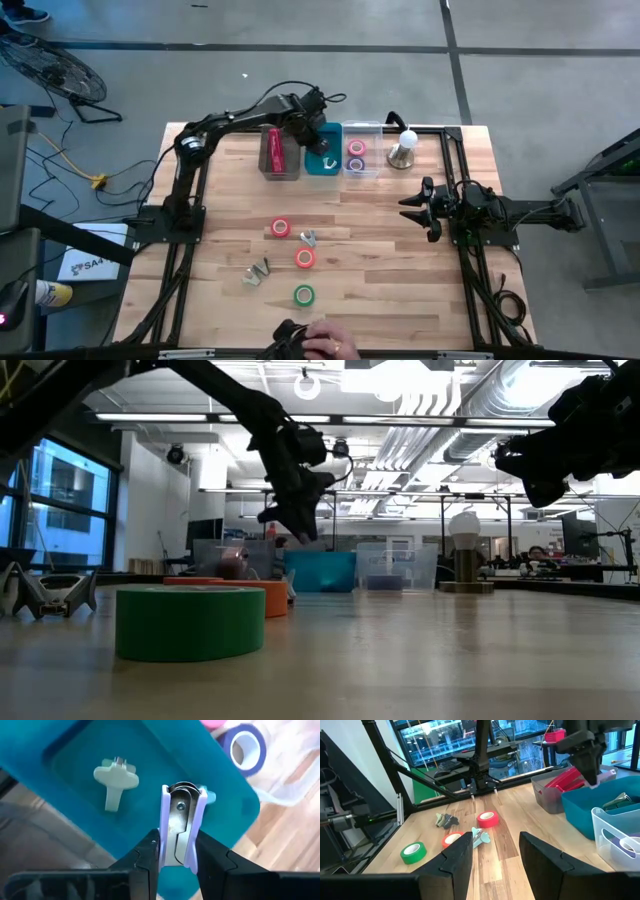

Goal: Pick and place Stapler, Stapler remover, tape
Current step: Put the purple staple remover into the blue bin

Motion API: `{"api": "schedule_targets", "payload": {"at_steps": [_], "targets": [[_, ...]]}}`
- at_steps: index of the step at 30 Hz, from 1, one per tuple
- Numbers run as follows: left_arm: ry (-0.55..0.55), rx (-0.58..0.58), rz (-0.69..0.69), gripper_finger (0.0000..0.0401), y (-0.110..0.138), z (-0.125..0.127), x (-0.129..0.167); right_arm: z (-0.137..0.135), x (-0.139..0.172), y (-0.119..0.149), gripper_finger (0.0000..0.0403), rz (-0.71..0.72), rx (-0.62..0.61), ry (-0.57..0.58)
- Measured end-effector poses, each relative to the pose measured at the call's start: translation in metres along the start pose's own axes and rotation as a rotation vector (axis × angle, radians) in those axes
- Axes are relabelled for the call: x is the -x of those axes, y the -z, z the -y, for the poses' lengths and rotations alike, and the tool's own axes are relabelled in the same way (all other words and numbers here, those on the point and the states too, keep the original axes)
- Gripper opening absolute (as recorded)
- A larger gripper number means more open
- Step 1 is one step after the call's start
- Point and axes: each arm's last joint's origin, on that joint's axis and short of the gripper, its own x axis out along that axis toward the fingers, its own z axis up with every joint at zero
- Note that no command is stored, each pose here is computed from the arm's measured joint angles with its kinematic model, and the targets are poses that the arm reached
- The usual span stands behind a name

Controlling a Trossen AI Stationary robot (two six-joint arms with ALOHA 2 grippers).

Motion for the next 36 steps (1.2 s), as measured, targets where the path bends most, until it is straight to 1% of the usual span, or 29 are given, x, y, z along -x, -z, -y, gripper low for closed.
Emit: {"api": "schedule_targets", "payload": {"at_steps": [6,10,17,23,30,33,36], "targets": [[-0.012,0.046,-0.030,0.0088,-0.004,-0.002,-0.014,0.000,0.000,0.000,0.0154,0.000,0.000,0.001],[-0.023,0.082,-0.048,0.0092,-0.002,-0.003,-0.016,0.000,0.000,0.000,0.0154,0.000,0.000,0.000],[-0.013,0.092,-0.057,0.0146,-0.001,-0.003,-0.016,0.000,0.000,0.000,0.0154,0.000,0.000,0.000],[-0.007,0.091,-0.058,0.0170,-0.002,-0.003,-0.016,0.000,0.000,0.000,0.0154,0.000,0.000,0.000],[-0.015,0.008,-0.055,0.0195,-0.001,0.001,-0.017,0.000,0.000,0.000,0.0154,0.000,0.000,0.000],[-0.026,-0.009,-0.049,0.0218,-0.001,0.003,-0.017,0.000,0.000,0.000,0.0154,0.000,0.000,0.000],[-0.038,-0.024,-0.028,0.0253,-0.002,0.005,-0.018,0.000,0.000,0.000,0.0154,0.000,0.000,0.000]]}}
